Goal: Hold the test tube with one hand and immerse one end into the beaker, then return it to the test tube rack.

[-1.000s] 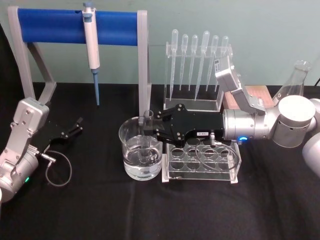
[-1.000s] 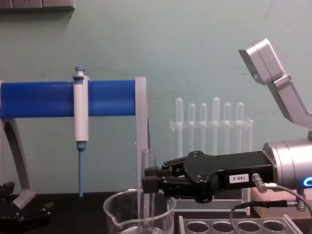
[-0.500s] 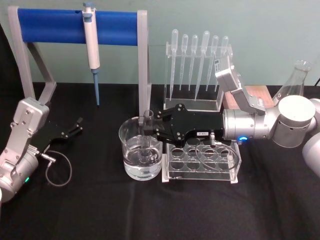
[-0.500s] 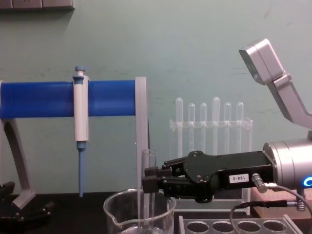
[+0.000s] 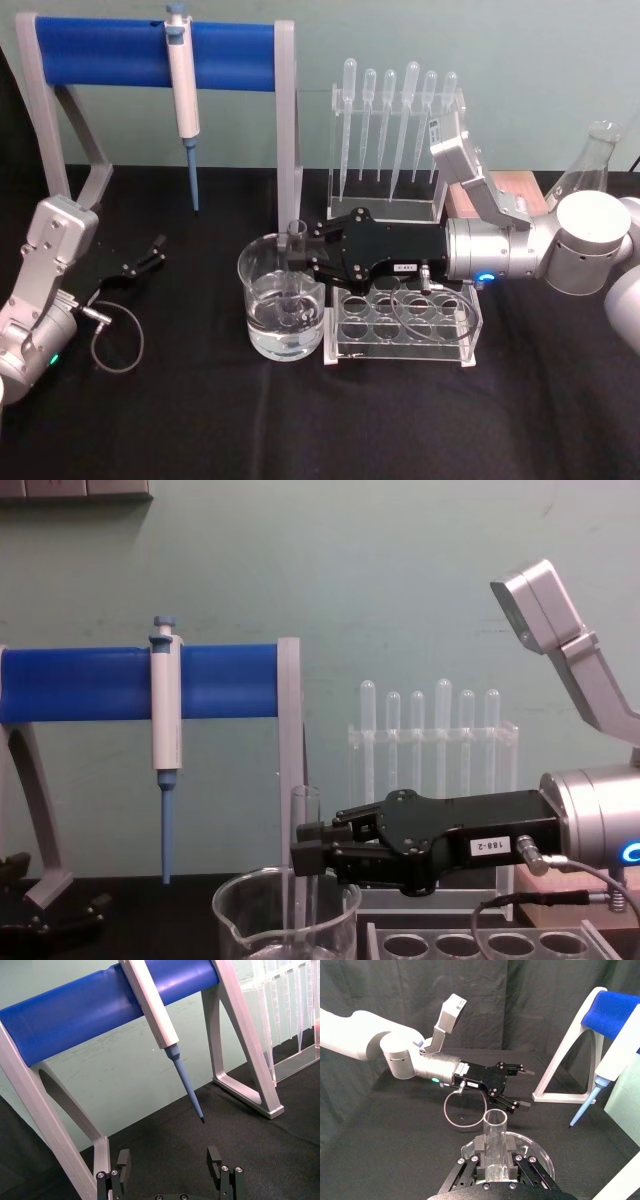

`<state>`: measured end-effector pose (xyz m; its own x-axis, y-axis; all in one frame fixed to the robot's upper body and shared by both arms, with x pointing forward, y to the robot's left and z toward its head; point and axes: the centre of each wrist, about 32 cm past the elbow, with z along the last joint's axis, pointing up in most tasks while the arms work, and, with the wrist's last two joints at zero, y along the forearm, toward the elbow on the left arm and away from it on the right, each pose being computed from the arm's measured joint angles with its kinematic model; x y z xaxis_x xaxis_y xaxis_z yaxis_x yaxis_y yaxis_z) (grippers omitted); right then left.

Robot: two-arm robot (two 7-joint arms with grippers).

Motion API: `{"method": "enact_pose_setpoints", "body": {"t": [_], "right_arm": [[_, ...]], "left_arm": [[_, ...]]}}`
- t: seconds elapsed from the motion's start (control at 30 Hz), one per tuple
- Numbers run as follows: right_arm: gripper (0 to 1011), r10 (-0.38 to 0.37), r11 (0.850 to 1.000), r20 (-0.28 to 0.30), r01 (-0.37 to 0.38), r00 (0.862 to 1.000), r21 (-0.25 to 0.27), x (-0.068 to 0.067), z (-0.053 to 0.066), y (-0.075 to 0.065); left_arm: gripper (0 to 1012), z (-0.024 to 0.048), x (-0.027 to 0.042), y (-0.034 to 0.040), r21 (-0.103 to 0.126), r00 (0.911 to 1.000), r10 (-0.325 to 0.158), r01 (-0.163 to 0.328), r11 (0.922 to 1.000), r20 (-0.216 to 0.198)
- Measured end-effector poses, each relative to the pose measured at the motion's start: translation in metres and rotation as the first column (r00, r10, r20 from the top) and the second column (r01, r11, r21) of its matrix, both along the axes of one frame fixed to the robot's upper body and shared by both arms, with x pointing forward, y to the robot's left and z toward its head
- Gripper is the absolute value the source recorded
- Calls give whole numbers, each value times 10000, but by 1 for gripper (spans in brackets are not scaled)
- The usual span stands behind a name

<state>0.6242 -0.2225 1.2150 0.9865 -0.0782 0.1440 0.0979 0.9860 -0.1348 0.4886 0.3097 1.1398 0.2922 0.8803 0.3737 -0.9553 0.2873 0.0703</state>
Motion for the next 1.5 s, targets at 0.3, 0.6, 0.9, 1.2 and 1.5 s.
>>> {"method": "enact_pose_setpoints", "body": {"t": [0.3, 0.6, 0.9, 1.2, 1.5], "right_arm": [[238, 1, 10000, 0, -1, 10000, 0, 0, 0, 0], [238, 0, 10000, 0, 0, 10000, -1, 0, 0, 0], [238, 0, 10000, -1, 0, 10000, 0, 0, 0, 0], [238, 0, 10000, -1, 0, 10000, 0, 0, 0, 0], [238, 0, 10000, 0, 0, 10000, -1, 0, 0, 0]], "left_arm": [[1000, 0, 0, 0, 0, 10000, 0, 0, 10000, 0], [1000, 0, 0, 0, 0, 10000, -1, 1, 10000, 0], [1000, 0, 0, 0, 0, 10000, 0, 0, 10000, 0], [1000, 0, 0, 0, 0, 10000, 0, 0, 10000, -1], [1000, 0, 0, 0, 0, 10000, -1, 1, 10000, 0]]}}
